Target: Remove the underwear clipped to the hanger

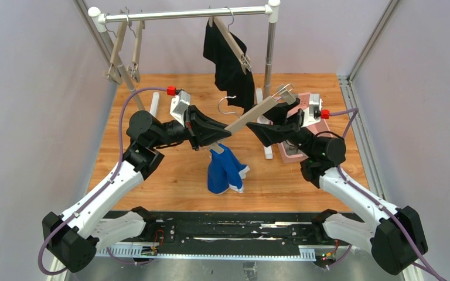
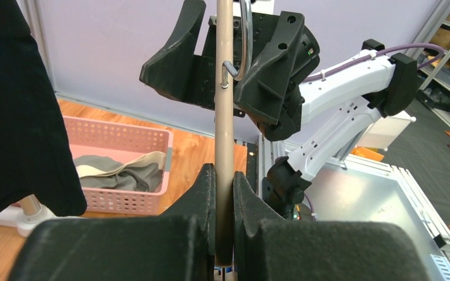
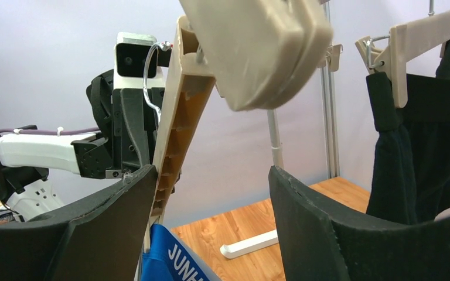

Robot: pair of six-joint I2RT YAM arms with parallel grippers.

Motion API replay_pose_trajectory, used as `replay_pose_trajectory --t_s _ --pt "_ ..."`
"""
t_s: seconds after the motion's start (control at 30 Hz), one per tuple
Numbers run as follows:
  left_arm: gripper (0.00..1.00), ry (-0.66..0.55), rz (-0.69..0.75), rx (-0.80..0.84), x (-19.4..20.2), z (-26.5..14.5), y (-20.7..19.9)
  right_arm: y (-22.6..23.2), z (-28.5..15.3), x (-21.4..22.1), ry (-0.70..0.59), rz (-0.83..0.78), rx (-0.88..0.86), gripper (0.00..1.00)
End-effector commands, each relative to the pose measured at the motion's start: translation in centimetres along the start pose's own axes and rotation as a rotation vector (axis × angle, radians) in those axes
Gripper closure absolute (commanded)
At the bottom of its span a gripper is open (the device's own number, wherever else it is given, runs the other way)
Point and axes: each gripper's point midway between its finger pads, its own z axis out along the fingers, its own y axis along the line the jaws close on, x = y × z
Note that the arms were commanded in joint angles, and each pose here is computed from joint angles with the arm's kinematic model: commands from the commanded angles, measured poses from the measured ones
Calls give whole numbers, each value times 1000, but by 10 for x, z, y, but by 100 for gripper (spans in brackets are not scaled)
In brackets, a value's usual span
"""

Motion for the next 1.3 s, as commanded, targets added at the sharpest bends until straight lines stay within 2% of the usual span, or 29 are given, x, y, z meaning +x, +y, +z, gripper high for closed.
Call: replay_pose_trajectory --t_s 0.0,0.23,0.4,0.6,0.67,0.73,0.77,1.03,1.17,1.27 --pt "100 -45 47 33 -13 -3 -13 12 11 -27 -82 -53 -43 29" --pt "100 -45 34 26 -12 1 -6 18 18 -35 -108 -20 -83 31" --pt "100 -45 37 28 -14 4 -4 22 23 -39 -110 1 -106 39" --pt "100 -56 39 25 -17 6 -2 23 27 -32 -82 23 -108 65" --pt "100 -65 41 26 -20 7 -1 21 28 -29 -66 25 -100 78" --pt "100 -67 41 26 -21 8 -1 21 28 -27 -53 24 -94 97" --pt "100 -68 41 25 -22 9 0 19 28 -25 -45 26 -84 99" --pt "97 -70 37 9 -19 8 3 14 20 -24 -57 -19 -29 99" --pt "87 -63 18 5 -13 7 5 17 20 -25 -58 -30 -51 99" --pt "76 -43 -2 29 -8 7 1 22 22 -26 -59 -33 -83 99"
